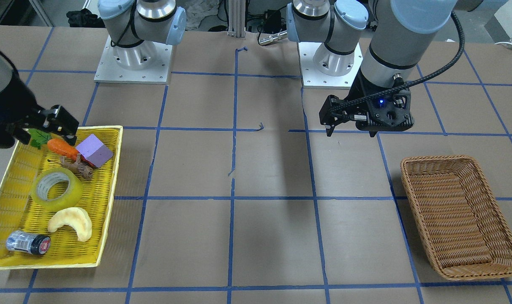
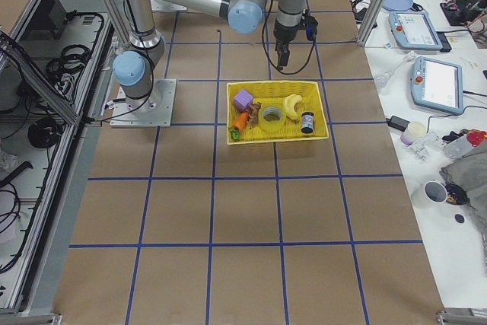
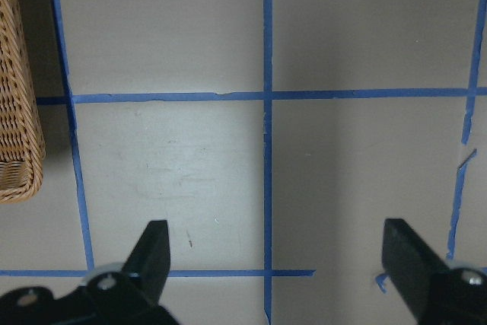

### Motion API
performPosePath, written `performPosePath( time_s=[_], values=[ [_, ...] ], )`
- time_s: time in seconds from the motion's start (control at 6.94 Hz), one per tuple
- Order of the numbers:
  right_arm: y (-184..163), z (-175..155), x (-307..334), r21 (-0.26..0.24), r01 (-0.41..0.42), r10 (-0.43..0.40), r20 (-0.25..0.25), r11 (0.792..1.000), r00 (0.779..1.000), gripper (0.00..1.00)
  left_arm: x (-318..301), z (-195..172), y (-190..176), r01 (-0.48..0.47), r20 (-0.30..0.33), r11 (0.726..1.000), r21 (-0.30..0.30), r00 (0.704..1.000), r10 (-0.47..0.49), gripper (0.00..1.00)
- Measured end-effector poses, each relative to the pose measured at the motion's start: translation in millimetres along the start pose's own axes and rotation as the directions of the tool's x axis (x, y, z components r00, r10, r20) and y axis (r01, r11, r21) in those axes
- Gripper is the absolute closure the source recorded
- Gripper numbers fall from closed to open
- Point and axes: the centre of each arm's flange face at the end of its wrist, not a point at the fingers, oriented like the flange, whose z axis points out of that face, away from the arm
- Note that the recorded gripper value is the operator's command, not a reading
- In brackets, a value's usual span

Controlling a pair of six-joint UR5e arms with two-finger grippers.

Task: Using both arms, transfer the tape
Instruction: 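Lower the right gripper into the yellow basket onto the tape roll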

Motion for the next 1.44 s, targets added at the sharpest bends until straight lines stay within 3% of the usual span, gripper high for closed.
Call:
performPosePath(
  time_s=[0.29, 0.43, 0.58, 0.72, 0.86, 1.01, 1.15, 1.44],
  values=[
    [-24, 68, 50, 0.001, 0.042, -0.042, -0.002, 0.999, 0.999, 0.0, 0, -1, 0, 0.0, -0.001, 1.0, 0.002, 1.0, 0.0, 0.0],
    [-29, 102, 74, 0.005, 0.056, -0.056, -0.002, 0.998, 0.998, 0.14, 0, -1, 0, -0.001, -0.001, 1.0, 0.002, 1.0, 0.001, 0.0],
    [-29, 133, 89, -0.004, 0.069, -0.069, -0.002, 0.998, 0.998, 0.19, 0, -1, 0, -0.001, -0.001, 1.0, 0.001, 1.0, 0.001, 0.0],
    [-23, 158, 98, -0.013, 0.071, -0.071, -0.009, 0.997, 0.997, 0.39, 0, 0, 0, -0.001, -0.001, 1.0, 0.0, 1.0, 0.001, 0.0],
    [-17, 172, 105, -0.015, 0.076, -0.077, -0.018, 0.997, 0.997, 0.65, 0, 0, 0, -0.001, -0.001, 1.0, -0.001, 1.0, 0.001, 0.0],
    [-13, 179, 110, -0.016, 0.092, -0.093, -0.022, 0.996, 0.995, 0.79, 0, 1, 0, -0.001, -0.001, 1.0, -0.001, 1.0, 0.001, 0.0],
    [-11, 181, 112, -0.017, 0.103, -0.103, -0.023, 0.995, 0.994, 0.89, 0, 1, 0, -0.001, -0.002, 1.0, -0.002, 1.0, 0.001, 0.0],
    [-9, 182, 112, -0.023, 0.107, -0.107, -0.021, 0.994, 0.994, 0.97, 0, 1, 0, -0.001, -0.002, 1.0, -0.002, 1.0, 0.001, 0.0]
  ],
)
